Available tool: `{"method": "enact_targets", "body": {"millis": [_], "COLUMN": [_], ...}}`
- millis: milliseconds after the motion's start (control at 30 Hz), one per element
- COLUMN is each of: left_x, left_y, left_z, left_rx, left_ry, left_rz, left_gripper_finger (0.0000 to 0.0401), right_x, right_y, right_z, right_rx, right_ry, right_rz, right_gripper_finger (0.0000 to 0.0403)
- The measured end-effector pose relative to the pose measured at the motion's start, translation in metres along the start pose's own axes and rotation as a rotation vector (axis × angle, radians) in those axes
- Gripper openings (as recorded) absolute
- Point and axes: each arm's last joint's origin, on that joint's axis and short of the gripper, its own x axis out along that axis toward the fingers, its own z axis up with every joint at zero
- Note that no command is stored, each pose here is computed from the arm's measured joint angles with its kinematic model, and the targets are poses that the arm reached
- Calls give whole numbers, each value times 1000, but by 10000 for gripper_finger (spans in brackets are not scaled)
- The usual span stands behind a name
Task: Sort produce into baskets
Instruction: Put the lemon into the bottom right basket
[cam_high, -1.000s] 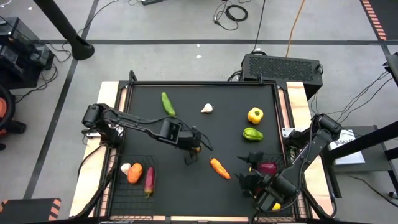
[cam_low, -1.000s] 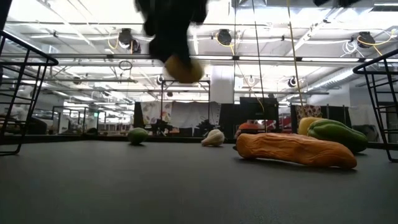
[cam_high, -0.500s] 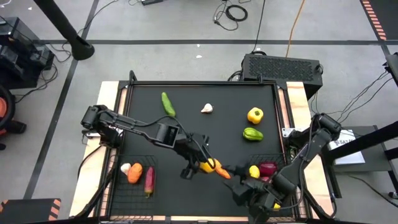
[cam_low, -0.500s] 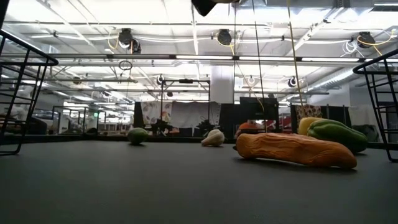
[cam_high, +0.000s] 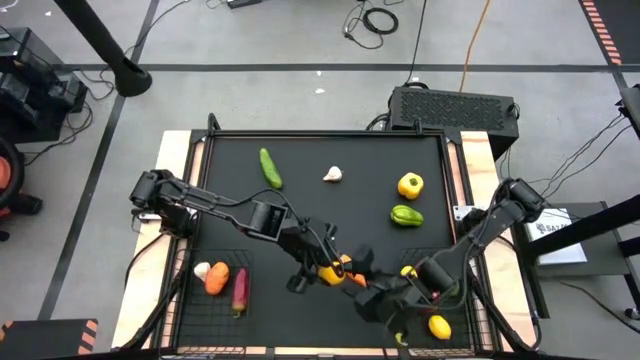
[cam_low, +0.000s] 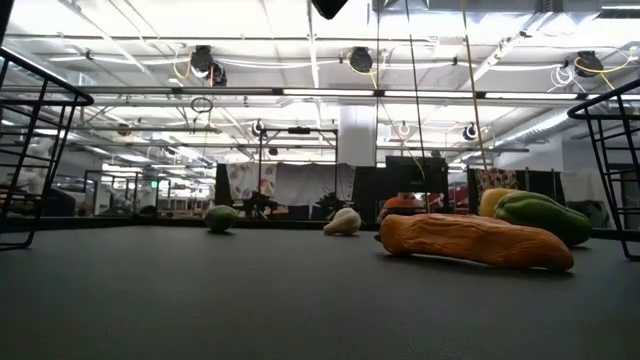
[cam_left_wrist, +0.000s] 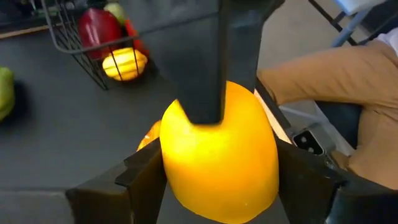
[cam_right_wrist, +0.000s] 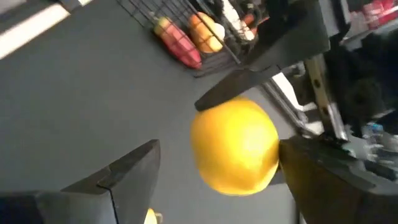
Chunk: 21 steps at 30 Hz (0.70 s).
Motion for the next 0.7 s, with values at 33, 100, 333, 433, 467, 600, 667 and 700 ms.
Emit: {"method": "enact_targets", "body": {"millis": [33,100,333,433,467,600,667,700], "left_x": [1,1,1,1,1,1,1,1], "left_y": [-1,-1,-2,-2,-2,-2,-2,-2], "left_z": [0,0,1,1,1,1,1,1], "left_rx": [0,3,8,8,8,29,29,29], "left_ry": [1,-5,-13,-12,-10,-11,-12,-12], "left_rz": [-1,-3,-2,-2,-2,-1,-2,-2], "left_gripper_finger": [256,256,256,256,256,256,256,256], "right_x": [2,7,12,15,16,19,20,20], "right_y": [-3,-7,-16,-19,-20,-22,-23,-23], "right_z": [-1,-2,-1,-2,-2,-3,-4,-4], "right_rx": [10,16,-33,-23,-21,-3,6,7], "right_ry": [-6,-7,-35,-35,-39,-42,-41,-43], "right_rz": [22,32,26,27,39,60,60,65], "right_gripper_finger": [315,315,314,307,301,269,252,245]}}
